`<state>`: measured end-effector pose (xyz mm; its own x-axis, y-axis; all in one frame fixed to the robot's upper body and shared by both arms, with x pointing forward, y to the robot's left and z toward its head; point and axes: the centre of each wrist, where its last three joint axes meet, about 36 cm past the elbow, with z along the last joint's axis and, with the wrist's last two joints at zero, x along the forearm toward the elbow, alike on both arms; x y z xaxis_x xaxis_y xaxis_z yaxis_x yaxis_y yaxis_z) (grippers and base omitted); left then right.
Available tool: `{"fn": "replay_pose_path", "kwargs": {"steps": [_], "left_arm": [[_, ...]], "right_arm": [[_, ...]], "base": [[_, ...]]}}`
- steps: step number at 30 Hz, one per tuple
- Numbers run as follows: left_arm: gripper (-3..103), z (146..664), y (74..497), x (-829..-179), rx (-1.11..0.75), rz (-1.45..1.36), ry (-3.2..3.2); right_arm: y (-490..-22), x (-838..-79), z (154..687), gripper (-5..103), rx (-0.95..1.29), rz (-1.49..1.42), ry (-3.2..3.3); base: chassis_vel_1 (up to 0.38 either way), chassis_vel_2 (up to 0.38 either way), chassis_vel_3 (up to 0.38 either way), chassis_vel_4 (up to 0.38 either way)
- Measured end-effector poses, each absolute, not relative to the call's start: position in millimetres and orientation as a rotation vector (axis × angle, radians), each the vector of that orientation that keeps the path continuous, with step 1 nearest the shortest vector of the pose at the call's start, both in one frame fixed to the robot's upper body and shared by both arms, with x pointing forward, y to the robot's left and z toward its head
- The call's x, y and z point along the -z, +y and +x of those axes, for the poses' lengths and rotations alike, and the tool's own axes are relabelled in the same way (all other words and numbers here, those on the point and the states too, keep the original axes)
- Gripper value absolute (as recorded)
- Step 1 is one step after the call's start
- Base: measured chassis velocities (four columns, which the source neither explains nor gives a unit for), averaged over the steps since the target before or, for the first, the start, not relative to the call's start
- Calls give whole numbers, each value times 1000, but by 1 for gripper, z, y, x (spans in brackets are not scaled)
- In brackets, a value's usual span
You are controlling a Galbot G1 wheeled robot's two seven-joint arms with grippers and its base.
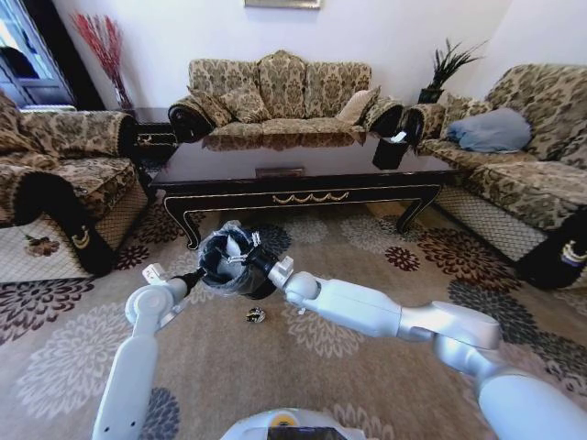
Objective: Move to the front of the table and pick up the trash from the floor, then place it into the trash bin.
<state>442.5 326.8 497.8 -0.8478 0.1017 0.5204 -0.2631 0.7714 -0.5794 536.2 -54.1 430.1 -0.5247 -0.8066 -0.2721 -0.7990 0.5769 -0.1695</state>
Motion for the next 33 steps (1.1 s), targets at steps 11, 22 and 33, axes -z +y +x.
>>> {"fn": "replay_pose_path", "kwargs": {"steps": [11,22,33], "left_arm": [[2,414,349,-516,-873,195,-2478],[2,380,373,-538,-814,469,-2419],[2,373,372,-531,-614,758,-2347]], "right_arm": [[-92,-493,590,100,-56,-1125,2477],[-154,-445,575,100,-57,-811,2913],[-172,-317,497,100,32,-467,3288]], "base": [[0,0,0,0],[0,0,0,0],[0,0,0,0]]}}
